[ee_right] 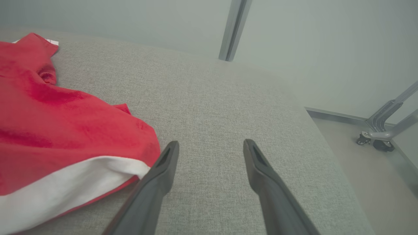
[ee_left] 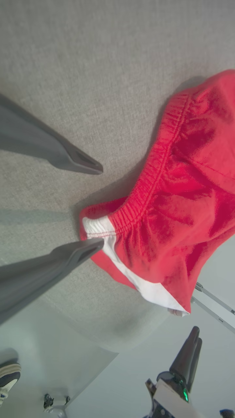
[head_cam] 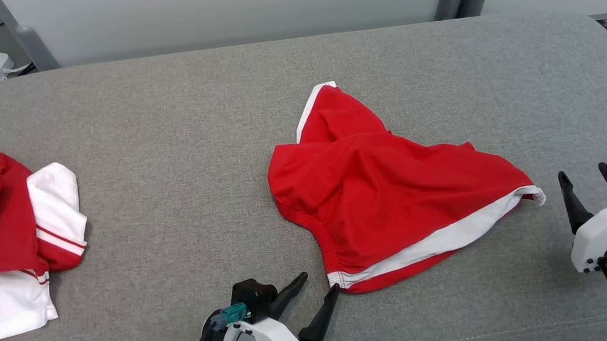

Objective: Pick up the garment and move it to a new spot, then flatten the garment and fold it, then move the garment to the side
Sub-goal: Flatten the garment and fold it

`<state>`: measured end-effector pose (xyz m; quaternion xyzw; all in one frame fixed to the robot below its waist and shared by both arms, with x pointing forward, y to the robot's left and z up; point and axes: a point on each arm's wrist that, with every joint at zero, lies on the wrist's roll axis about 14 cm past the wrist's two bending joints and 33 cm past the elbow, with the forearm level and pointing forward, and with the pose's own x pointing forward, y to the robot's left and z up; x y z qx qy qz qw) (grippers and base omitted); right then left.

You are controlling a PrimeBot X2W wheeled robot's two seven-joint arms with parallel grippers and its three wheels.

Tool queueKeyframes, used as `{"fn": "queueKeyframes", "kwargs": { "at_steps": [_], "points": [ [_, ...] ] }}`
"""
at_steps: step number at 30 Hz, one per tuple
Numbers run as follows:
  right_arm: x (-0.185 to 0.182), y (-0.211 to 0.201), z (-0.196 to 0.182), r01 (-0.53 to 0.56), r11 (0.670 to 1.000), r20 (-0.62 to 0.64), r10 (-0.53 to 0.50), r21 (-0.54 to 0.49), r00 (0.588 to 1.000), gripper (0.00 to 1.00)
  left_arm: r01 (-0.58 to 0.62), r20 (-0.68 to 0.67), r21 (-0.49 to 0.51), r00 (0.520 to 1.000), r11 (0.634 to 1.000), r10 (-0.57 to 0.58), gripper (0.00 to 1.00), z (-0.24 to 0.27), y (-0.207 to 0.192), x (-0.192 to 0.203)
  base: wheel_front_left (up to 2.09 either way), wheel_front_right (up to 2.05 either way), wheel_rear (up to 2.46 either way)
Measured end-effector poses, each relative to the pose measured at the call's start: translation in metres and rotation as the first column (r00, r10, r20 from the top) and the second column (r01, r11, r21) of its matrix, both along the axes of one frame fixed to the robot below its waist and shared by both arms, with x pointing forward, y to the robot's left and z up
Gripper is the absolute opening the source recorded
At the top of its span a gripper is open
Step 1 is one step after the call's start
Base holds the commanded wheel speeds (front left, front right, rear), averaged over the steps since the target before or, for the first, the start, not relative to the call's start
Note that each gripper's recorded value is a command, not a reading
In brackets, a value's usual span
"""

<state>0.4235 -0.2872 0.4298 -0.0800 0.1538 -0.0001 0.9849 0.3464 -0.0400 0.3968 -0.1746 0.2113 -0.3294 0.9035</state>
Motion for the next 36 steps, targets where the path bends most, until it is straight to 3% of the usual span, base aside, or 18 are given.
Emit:
{"fn": "queueKeyframes", "kwargs": {
  "at_steps": [7,17,19,20,26,31,36],
  "points": [
    [0.004,0.005,0.01,0.0,1.0,0.043,0.0,0.006,0.999,1.0,0.084,-0.081,-0.025,0.993,0.996,-0.086,1.0,-0.011,-0.021,-0.023,0.0,0.0,0.0],
    [0.0,-0.007,0.018,0.034,0.999,0.075,-0.034,-0.001,0.997,1.0,0.096,-0.09,-0.092,0.99,0.991,-0.105,1.0,0.002,-0.038,-0.009,0.0,0.0,0.0],
    [-0.002,-0.008,0.018,0.037,0.999,0.076,-0.037,-0.001,0.996,1.0,0.107,-0.09,-0.111,0.989,0.988,-0.117,0.23,0.005,-0.043,-0.011,0.0,0.0,0.0],
    [-0.004,-0.008,0.016,0.039,0.999,0.072,-0.039,-0.001,0.997,1.0,0.107,-0.086,-0.125,0.989,0.986,-0.118,0.0,0.009,-0.046,-0.011,0.0,0.0,0.0],
    [-0.002,-0.006,0.016,0.041,0.999,0.078,-0.042,0.008,0.996,1.0,0.084,-0.056,-0.12,0.994,0.989,-0.091,0.0,0.014,-0.036,0.003,0.0,0.0,0.0],
    [-0.002,0.017,0.008,-0.008,0.999,0.071,0.005,0.036,0.997,1.0,-0.06,-0.018,-0.032,0.998,0.998,0.059,0.0,0.005,0.019,0.04,0.0,0.0,0.0],
    [0.004,0.049,0.008,-0.092,0.993,0.079,0.086,0.072,0.993,1.0,-0.18,0.047,0.058,0.983,0.982,0.178,0.0,0.002,0.073,0.067,0.0,0.0,0.0]
  ]
}}
